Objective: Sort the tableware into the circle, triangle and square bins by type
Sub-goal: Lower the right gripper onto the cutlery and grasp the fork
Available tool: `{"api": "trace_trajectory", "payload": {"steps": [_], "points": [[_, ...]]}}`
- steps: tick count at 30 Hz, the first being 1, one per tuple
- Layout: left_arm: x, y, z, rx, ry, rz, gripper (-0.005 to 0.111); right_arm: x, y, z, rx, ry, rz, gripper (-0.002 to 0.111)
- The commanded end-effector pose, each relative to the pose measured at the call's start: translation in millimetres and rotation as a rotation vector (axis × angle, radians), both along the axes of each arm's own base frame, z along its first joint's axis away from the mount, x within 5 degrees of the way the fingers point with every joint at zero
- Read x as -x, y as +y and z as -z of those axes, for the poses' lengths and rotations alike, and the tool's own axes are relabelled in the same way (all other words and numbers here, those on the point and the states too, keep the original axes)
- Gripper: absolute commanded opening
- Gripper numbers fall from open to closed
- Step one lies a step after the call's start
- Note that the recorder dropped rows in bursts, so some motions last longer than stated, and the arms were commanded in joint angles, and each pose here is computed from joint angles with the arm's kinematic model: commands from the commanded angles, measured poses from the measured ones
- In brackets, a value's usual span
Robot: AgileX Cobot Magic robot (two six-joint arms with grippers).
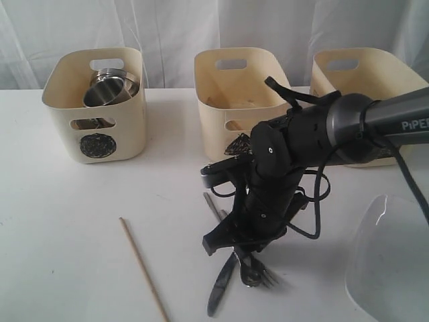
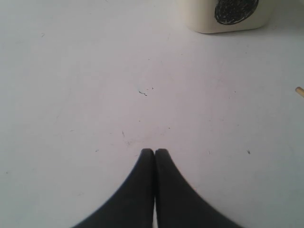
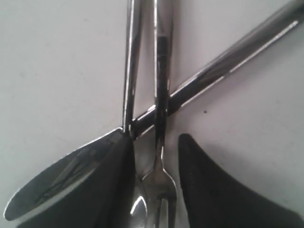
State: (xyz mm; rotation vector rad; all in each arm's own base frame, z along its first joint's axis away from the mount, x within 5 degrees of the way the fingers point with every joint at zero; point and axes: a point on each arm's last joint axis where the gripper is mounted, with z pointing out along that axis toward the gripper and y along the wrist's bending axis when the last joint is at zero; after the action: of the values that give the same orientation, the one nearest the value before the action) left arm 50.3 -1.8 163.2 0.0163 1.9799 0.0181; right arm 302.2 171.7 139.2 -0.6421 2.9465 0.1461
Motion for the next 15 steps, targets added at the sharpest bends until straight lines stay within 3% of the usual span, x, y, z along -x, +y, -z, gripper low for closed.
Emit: {"api": "trace_trajectory", "payload": {"steps": [1, 3, 11, 15], "points": [[0.2, 0.0, 0.8, 0.009, 0.0, -0.004, 0.0, 3.9, -2.2, 18.1, 0.036, 0.027, -0.046, 0.013], [0.2, 0.0, 0.8, 0.009, 0.0, -0.004, 0.0, 5.0, -2.9, 19.5, 0.037, 0.029, -0.046, 0.001], [0.2, 0.0, 0.8, 0.009, 0.0, -0.004, 0.0, 9.1, -5.2, 15.7, 0.056, 0.038, -0.147, 0.0], [0.2, 0.0, 0.8, 0.009, 0.0, -0.004, 0.0, 11.2, -6.2, -9.1, 0.033, -0.012, -0.158, 0.0]]}}
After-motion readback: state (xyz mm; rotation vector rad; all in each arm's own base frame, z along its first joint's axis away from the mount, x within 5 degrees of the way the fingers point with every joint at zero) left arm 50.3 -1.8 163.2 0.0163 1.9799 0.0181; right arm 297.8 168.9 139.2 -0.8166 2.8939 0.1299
